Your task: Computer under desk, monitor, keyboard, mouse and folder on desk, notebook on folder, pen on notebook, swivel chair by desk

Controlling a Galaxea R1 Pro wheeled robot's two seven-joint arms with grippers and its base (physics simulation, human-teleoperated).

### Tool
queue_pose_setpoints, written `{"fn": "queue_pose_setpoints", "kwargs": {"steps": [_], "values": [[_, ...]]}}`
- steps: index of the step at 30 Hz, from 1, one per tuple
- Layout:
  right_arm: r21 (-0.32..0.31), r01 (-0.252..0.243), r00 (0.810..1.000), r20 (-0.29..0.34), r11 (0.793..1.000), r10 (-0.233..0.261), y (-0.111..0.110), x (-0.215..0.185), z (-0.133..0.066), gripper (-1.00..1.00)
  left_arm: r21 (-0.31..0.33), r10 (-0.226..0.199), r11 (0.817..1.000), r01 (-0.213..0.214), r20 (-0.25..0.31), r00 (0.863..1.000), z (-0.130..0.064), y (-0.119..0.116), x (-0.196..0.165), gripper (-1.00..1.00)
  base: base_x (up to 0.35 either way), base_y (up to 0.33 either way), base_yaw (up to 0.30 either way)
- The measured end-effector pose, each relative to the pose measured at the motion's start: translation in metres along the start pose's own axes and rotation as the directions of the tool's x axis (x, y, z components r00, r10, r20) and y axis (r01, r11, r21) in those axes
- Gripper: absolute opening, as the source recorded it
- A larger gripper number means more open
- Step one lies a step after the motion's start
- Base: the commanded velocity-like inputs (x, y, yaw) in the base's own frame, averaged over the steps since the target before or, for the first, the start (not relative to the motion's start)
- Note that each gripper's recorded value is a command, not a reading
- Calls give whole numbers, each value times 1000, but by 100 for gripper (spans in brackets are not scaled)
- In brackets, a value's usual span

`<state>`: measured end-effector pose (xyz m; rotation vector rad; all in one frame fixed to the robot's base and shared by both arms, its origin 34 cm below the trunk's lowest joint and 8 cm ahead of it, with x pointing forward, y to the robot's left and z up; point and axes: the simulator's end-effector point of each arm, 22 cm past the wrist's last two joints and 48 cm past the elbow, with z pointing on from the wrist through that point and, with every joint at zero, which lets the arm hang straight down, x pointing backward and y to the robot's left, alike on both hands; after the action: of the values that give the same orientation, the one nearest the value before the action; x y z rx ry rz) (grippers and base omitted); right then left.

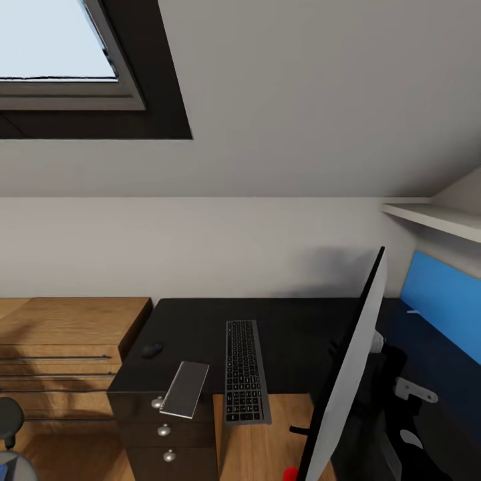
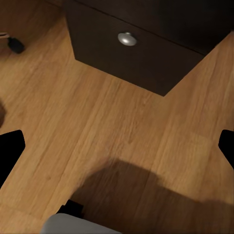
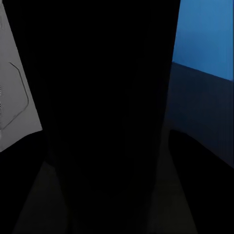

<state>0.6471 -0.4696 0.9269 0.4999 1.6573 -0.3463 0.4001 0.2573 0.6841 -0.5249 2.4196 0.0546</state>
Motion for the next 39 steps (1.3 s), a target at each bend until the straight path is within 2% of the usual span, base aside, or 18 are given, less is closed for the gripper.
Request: {"fn": "queue_pose_setpoints", "kwargs": {"steps": [10,17,26,39], "values": [[2,-8,1000,9,1000,8,0,-5,0,-100,3,-1,1000,1,8,1000,0,-1,-3,100,0,0,-124],[-12,-4,1000,9,1000,4,3,-6,0,-100,4,-2,1000,2,10,1000,0,-1,-4,100,0,5,-15],[-15,-2,1000,10,1000,2,3,-7,0,-100,5,-2,1000,2,10,1000,0,-1,-4,100,0,140,-1],[-14,-7,1000,12,1000,7,3,-8,0,-100,6,-1,1000,1,12,1000,-1,-2,-5,100,0,8,-27]]}}
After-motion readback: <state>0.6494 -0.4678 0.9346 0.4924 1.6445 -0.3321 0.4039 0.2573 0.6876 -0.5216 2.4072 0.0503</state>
